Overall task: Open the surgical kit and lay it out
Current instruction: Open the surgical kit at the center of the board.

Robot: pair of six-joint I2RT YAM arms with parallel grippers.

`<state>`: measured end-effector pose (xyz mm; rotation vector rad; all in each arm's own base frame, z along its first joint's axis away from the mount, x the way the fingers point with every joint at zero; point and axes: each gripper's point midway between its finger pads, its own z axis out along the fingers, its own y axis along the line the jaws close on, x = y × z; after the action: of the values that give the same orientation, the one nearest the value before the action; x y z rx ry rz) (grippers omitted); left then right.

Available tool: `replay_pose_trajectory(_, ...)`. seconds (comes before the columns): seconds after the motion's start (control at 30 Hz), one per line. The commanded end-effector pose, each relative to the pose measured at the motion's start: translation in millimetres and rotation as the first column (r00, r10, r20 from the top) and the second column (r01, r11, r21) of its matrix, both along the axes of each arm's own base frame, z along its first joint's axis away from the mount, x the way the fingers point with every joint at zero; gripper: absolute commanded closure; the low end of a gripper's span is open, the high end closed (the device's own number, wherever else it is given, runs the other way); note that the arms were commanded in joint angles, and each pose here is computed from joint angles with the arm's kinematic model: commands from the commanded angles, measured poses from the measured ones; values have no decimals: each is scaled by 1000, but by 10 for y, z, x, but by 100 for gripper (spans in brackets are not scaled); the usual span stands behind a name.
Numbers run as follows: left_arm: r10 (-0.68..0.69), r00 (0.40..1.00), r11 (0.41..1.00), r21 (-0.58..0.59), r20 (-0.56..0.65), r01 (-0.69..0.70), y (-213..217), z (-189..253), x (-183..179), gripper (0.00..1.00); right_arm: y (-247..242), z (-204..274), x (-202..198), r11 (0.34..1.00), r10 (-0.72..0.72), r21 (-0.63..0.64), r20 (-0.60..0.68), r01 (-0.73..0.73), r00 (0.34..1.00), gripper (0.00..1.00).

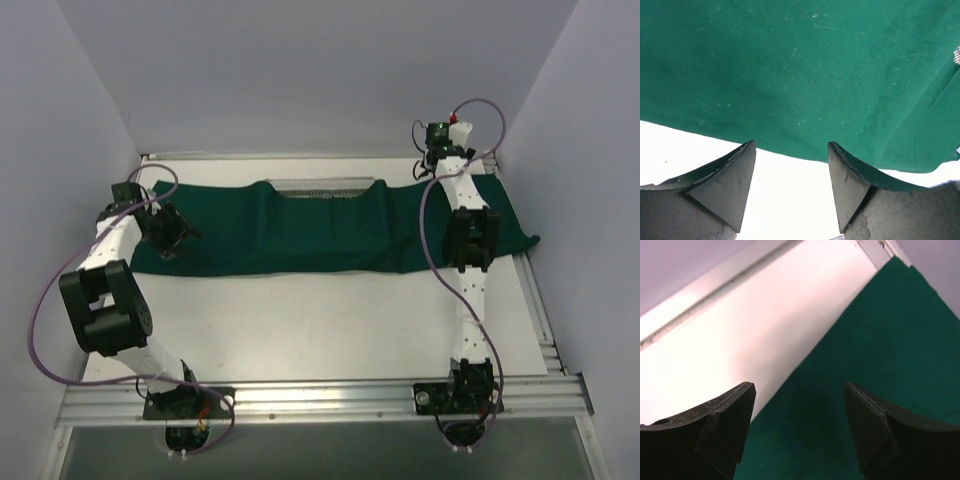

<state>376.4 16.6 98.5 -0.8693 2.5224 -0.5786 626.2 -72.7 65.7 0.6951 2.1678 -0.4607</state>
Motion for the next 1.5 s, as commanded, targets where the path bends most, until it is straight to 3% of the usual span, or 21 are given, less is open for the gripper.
replay_pose_trajectory(0.0, -34, 997, 999, 8, 72, 34, -40, 182, 37, 32, -166, 220, 145, 997, -27, -73, 67, 32, 997, 28)
replay_pose_trajectory(0.4, -37, 996, 999, 19, 82, 35, -22, 219, 60, 32, -402, 62, 255, 992, -13, -123, 64, 21, 998, 35)
replay_pose_trajectory(0.8, -35, 996, 999, 21, 87, 34, -9, 214, 88, 32, -377, 69, 362, 993, 4, -120, 97, 8, 995, 53)
replay_pose_trajectory(0.97, -39, 996, 999, 18, 79, 37, -17, 183, 84, 32, -343, 227, 416, 993, 10, -118, 139, 7, 990, 75)
replay_pose_trajectory(1.1, -41, 996, 999, 10, 84, 41, -32, 197, 87, 32, -342, 311, 422, 993, 18, -117, 147, -1, 989, 99)
replay_pose_trajectory(1.37, -45, 994, 999, 18, 96, 43, -35, 263, 62, 33, -372, 448, 336, 996, 2, -91, 145, 11, 989, 100)
replay_pose_trajectory(1.47, -45, 995, 998, 38, 89, 42, -4, 293, 42, 32, -394, 644, 232, 999, -27, -14, 170, 30, 985, 100)
